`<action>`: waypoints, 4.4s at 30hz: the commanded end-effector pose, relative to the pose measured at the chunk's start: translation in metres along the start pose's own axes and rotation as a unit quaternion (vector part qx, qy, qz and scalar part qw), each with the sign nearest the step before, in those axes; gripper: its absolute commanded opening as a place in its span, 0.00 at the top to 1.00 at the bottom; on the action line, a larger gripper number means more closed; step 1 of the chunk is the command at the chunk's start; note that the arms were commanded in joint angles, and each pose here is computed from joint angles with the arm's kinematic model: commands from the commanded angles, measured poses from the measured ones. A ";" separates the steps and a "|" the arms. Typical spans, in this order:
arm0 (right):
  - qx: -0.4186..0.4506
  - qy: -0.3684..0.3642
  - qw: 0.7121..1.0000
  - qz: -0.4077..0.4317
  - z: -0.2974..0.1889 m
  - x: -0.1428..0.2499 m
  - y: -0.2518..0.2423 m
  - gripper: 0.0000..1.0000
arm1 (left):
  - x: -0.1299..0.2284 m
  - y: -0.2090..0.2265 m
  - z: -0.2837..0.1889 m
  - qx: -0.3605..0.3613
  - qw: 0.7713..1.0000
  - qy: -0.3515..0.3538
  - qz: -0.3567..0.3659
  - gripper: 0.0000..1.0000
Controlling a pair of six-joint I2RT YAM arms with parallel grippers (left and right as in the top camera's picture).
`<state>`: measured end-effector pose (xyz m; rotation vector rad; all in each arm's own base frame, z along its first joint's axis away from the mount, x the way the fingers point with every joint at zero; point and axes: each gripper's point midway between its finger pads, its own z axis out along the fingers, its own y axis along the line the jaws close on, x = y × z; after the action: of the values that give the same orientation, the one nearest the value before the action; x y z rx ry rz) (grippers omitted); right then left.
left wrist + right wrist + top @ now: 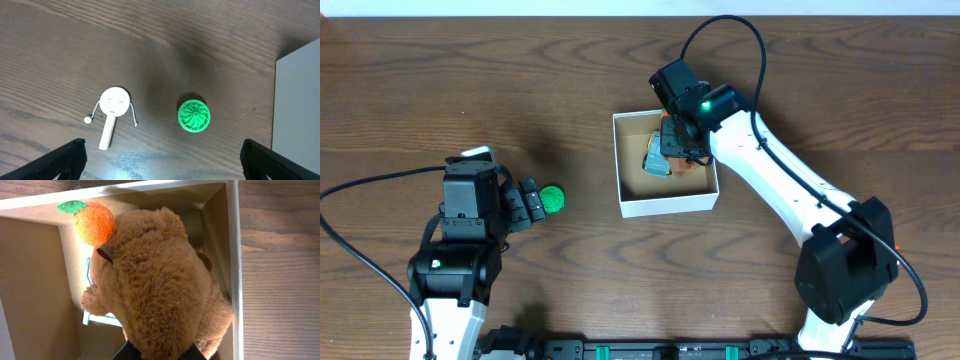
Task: Pack container
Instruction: 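Lower the teddy bear into the box and open the right gripper, then move the right gripper to the pink-and-white figure and grasp it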
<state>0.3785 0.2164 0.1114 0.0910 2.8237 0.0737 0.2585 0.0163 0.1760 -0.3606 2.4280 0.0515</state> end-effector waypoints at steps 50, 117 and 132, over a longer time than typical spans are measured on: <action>-0.045 0.051 0.995 -0.077 0.039 0.014 0.015 0.95 | -0.003 0.001 -0.004 0.000 1.000 -0.001 -0.007 0.02; 0.178 0.163 0.827 0.507 -0.002 0.181 -0.358 0.01 | -0.003 0.001 -0.004 0.000 1.000 0.000 -0.007 0.02; 0.200 0.176 0.819 0.508 0.013 0.210 -0.360 0.79 | 0.000 0.000 0.003 -0.004 1.000 0.014 -0.005 0.02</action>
<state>0.1638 -0.1259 0.0157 1.7987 2.7161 -0.3032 0.2577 0.0163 0.1669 -0.3622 2.4707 0.0620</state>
